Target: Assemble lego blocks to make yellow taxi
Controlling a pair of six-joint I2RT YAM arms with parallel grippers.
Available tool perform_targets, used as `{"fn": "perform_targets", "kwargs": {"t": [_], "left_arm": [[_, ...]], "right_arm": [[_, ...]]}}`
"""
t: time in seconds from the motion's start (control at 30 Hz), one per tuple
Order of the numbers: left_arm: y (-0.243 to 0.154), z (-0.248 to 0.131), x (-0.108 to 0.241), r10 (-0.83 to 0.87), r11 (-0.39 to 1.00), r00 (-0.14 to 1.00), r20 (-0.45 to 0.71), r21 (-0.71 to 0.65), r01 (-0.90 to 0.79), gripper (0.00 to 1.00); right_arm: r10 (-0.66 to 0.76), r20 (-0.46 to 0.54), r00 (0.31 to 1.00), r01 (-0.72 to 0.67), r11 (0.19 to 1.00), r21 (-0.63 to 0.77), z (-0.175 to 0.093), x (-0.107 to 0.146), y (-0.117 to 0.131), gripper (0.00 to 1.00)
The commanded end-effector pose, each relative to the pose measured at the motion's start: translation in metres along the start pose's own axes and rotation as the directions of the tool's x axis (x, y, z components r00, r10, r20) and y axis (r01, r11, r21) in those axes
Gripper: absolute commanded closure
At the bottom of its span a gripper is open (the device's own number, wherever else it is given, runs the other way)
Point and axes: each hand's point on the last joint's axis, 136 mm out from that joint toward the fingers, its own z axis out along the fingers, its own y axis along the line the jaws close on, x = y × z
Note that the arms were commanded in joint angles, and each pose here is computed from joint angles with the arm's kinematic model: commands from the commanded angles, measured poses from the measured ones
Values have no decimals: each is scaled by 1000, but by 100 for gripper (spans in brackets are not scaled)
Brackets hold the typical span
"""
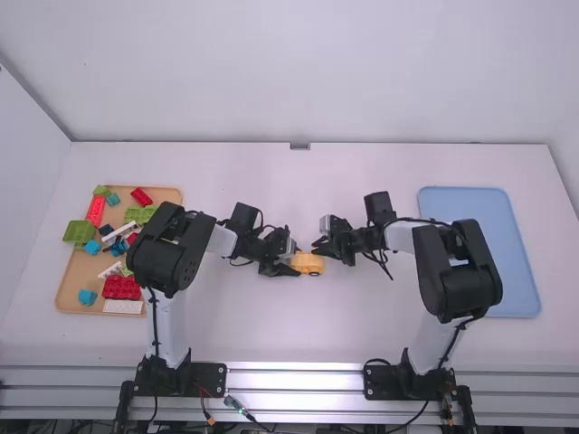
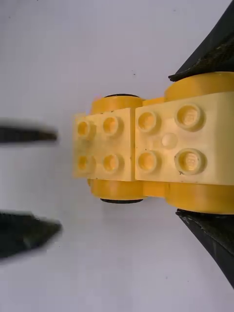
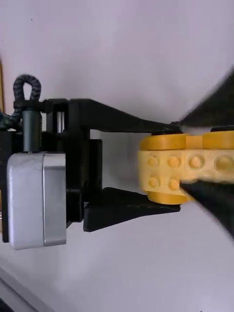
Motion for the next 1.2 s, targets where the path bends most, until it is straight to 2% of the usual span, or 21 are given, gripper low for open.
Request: {"fn": "perform_targets", "kwargs": {"t": [0.0, 0.33, 0.73, 1.0, 1.17], "left_arm": [[-4, 0, 1, 4, 1000, 1000, 11, 11, -4, 51], [-4, 0, 1, 4, 1000, 1000, 11, 11, -4, 51], [-3, 0, 1, 4, 1000, 1000, 11, 9, -5, 51], [-1, 0, -1, 19, 1000, 1000, 17, 2, -19, 51], [-1, 0, -1, 18, 1000, 1000, 16, 2, -18, 51]], "right_arm": [[9, -1, 1000, -9, 1000, -4, 0, -3, 2, 100], [13, -173, 985, -15, 1000, -9, 19, 20, 13, 100], [77, -205, 976, -69, 997, 45, 14, 43, 18, 100], [102, -256, 961, -87, 994, 69, 11, 58, 21, 100], [116, -318, 941, -104, 993, 54, 21, 75, 23, 100]]}}
